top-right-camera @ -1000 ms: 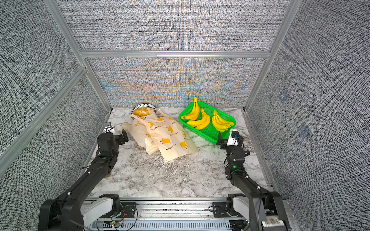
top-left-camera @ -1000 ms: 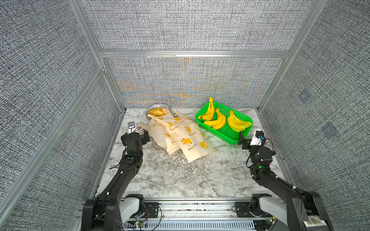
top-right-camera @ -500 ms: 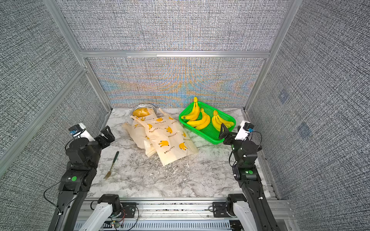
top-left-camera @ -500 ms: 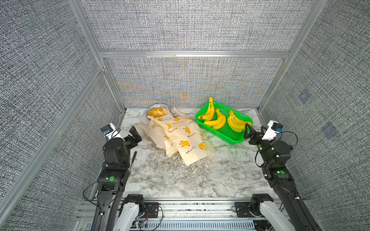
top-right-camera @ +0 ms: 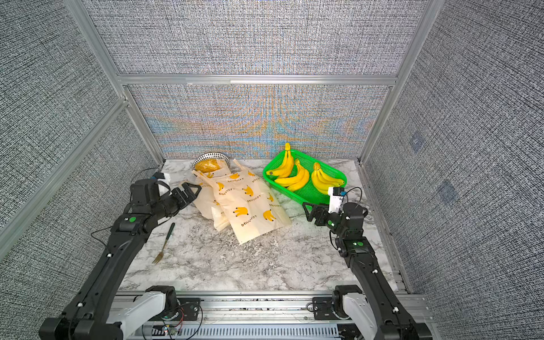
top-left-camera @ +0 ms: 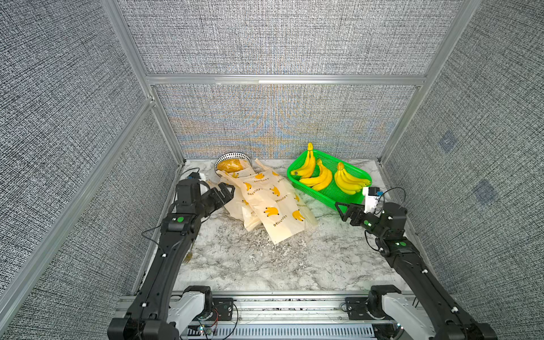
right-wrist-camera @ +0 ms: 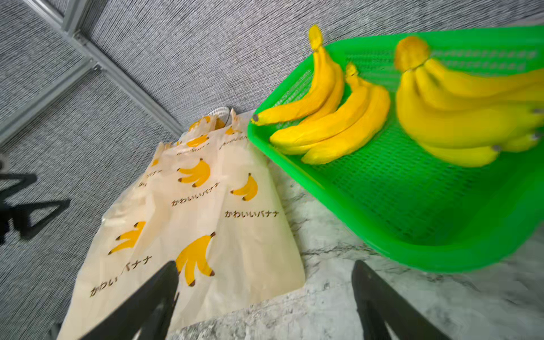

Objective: Place the banana into a plastic bag & tie a knot
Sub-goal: Pick up the plastic bag.

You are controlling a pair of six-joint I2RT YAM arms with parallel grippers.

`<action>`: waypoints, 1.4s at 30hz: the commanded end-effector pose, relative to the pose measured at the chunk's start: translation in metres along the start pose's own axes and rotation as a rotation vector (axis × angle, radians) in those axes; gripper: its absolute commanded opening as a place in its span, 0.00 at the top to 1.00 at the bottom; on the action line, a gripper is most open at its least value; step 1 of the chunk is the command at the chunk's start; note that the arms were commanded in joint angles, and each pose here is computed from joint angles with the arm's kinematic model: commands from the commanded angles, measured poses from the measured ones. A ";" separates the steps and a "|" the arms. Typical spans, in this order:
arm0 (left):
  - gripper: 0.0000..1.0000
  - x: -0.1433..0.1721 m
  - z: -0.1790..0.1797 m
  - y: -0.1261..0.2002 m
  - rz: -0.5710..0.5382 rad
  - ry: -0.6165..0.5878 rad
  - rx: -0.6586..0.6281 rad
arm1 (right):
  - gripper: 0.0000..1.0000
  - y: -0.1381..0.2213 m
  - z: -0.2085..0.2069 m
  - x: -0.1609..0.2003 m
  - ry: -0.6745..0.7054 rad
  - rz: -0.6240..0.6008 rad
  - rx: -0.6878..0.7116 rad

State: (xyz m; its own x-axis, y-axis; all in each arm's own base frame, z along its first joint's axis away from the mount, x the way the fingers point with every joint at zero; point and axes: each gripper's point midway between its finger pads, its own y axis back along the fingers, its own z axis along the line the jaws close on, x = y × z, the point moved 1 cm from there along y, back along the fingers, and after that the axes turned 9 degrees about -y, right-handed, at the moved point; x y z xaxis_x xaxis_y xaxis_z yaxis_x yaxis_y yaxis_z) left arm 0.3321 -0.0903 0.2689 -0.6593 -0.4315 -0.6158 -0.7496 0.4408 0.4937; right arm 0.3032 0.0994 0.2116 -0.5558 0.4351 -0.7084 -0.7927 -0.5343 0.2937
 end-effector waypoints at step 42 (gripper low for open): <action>1.00 -0.118 0.027 -0.100 0.100 -0.154 -0.304 | 0.14 -0.016 0.061 0.054 0.050 0.198 -0.159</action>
State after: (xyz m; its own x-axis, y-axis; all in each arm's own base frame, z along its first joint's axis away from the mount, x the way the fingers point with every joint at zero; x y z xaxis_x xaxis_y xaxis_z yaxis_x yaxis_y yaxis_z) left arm 0.4944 -0.0635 0.2537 -0.7477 -0.3193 -0.5822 -0.6568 0.2269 0.7191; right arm 0.2713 0.1700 0.1963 -0.6870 0.2723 -0.6737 -0.6248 -0.6948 0.3562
